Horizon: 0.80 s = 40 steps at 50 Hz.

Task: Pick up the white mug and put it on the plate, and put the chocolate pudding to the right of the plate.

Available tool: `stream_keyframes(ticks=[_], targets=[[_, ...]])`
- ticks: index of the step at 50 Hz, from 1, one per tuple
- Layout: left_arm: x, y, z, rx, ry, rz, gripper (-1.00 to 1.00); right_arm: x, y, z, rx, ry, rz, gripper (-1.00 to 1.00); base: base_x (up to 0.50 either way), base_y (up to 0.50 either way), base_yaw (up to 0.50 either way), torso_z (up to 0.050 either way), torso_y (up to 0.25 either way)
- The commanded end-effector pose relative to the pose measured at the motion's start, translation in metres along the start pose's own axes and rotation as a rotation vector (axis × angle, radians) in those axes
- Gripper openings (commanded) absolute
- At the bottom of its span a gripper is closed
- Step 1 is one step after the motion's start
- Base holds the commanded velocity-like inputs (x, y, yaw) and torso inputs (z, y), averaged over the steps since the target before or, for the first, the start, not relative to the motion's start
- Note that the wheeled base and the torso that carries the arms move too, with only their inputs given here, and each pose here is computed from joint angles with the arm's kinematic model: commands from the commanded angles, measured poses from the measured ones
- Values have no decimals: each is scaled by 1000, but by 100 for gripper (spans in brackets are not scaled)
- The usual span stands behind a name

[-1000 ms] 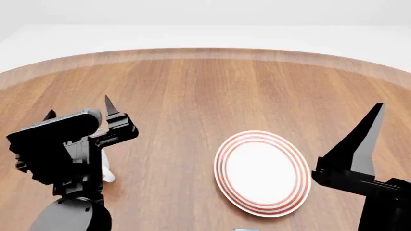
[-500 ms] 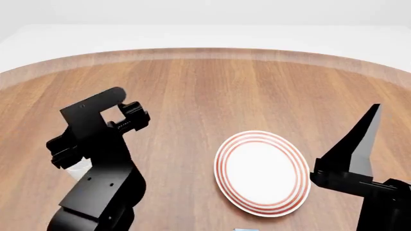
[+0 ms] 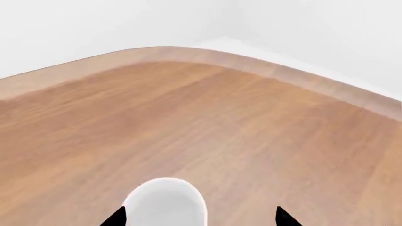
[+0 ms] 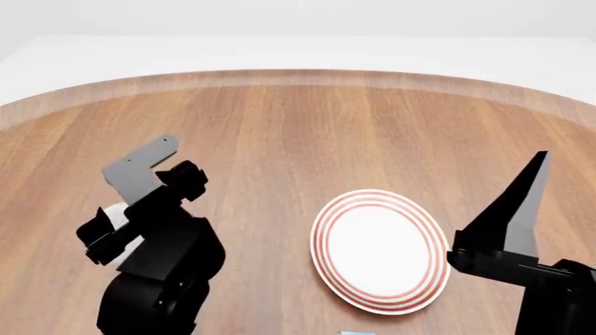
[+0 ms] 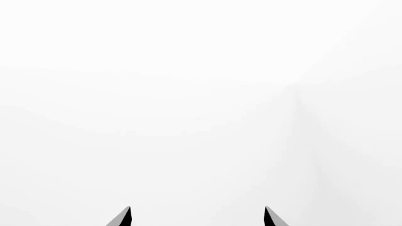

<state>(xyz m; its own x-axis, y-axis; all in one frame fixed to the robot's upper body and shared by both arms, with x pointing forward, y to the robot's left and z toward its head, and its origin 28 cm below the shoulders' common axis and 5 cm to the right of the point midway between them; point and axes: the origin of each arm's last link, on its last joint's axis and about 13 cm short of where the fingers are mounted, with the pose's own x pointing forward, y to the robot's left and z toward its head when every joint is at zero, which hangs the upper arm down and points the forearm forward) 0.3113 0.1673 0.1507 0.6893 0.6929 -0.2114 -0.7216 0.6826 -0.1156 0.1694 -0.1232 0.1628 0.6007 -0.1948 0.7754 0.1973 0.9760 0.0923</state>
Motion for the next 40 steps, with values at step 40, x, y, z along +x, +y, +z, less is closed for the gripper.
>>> stream_keyframes(ticks=[40], targets=[[24, -10, -57, -21, 230, 167, 100, -3, 3, -3, 19, 30, 12, 100, 0, 0, 0, 0, 0]])
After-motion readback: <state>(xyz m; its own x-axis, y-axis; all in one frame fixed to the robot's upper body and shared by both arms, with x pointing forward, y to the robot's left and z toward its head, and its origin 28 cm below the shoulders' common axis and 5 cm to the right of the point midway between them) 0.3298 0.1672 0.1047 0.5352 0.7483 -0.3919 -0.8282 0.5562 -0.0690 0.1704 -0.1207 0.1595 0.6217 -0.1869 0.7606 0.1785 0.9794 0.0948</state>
